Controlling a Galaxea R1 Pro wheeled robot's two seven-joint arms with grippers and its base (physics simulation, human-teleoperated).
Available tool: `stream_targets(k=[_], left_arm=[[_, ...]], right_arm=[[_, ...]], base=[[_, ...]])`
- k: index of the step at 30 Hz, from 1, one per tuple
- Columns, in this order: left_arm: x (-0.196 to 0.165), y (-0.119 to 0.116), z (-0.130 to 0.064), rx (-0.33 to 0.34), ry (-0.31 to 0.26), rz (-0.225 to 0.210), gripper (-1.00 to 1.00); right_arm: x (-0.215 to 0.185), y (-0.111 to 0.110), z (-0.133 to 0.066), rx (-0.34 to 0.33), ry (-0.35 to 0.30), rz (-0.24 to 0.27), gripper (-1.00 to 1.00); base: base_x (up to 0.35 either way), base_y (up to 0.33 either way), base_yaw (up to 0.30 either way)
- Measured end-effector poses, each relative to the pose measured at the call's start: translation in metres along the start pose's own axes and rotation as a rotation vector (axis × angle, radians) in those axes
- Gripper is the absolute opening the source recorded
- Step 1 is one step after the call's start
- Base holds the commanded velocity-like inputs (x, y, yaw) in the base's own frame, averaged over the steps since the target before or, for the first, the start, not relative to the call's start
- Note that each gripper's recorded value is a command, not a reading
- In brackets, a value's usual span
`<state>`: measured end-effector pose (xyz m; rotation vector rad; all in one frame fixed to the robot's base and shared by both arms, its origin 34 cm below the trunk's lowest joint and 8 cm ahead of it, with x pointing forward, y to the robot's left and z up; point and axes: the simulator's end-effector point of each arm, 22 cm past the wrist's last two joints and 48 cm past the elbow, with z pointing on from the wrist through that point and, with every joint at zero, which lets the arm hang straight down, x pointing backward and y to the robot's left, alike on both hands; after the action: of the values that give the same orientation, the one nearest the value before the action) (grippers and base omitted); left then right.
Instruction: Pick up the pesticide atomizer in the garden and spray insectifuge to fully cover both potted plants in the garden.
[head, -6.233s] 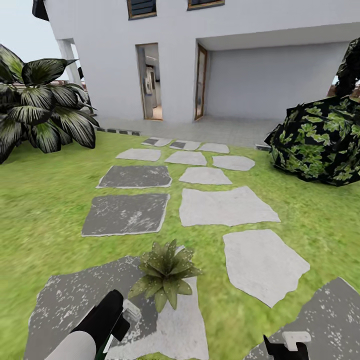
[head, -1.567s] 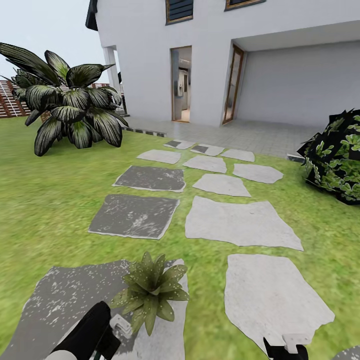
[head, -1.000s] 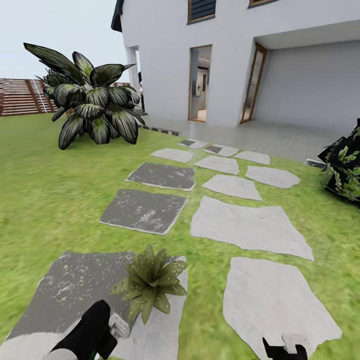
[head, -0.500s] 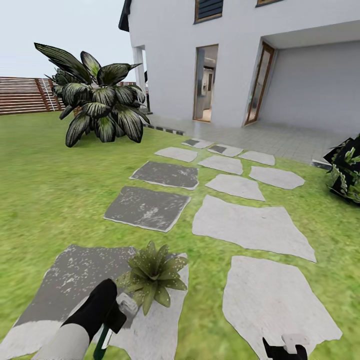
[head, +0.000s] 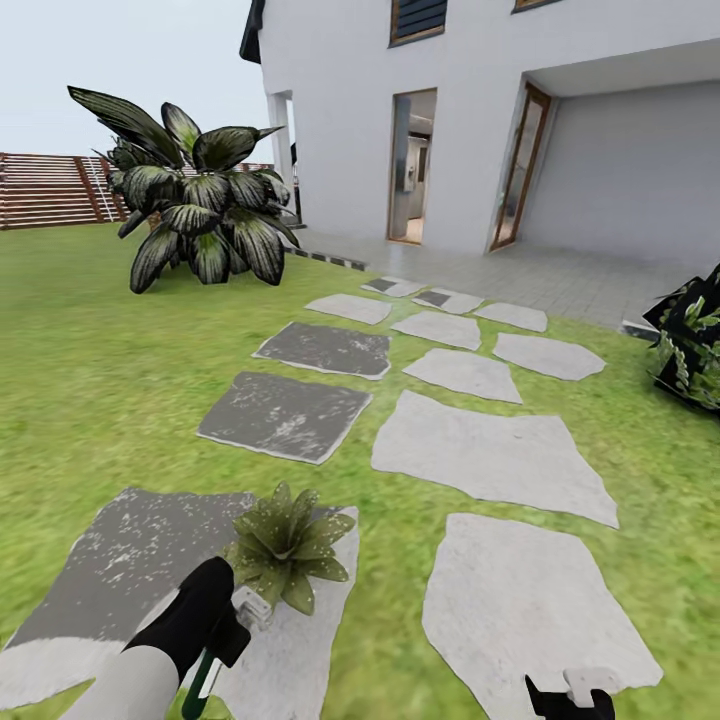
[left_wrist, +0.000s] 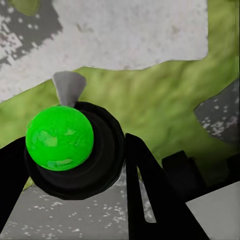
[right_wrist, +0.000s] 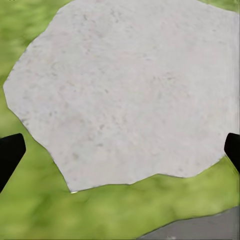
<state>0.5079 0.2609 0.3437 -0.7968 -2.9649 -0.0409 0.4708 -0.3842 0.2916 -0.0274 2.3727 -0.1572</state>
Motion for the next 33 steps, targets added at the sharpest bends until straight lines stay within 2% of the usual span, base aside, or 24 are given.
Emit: stream_targets(k=[12,21,33], left_arm=[[0.000,0.000,0.000,-0.001,0.000,0.000,-1.00],[0.005,0.003,-0.001,-0.020,0.028,0.009,-1.00],[0.009,0.007,0.001,-0.028,0.039,0.012,-1.00]], right_arm=[[0.000,0.000,0.000,-0.001,0.000,0.000,1.00],[0.000,-0.001,0.000,0.002,-0.001,0.002,1.00],[0.000,0.000,0.000,0.001,0.000,0.001,1.00]], base=[[0.176,-0.228,0.262],[0.066,-0.043,0.021],[-0.291,0.000,0.000]])
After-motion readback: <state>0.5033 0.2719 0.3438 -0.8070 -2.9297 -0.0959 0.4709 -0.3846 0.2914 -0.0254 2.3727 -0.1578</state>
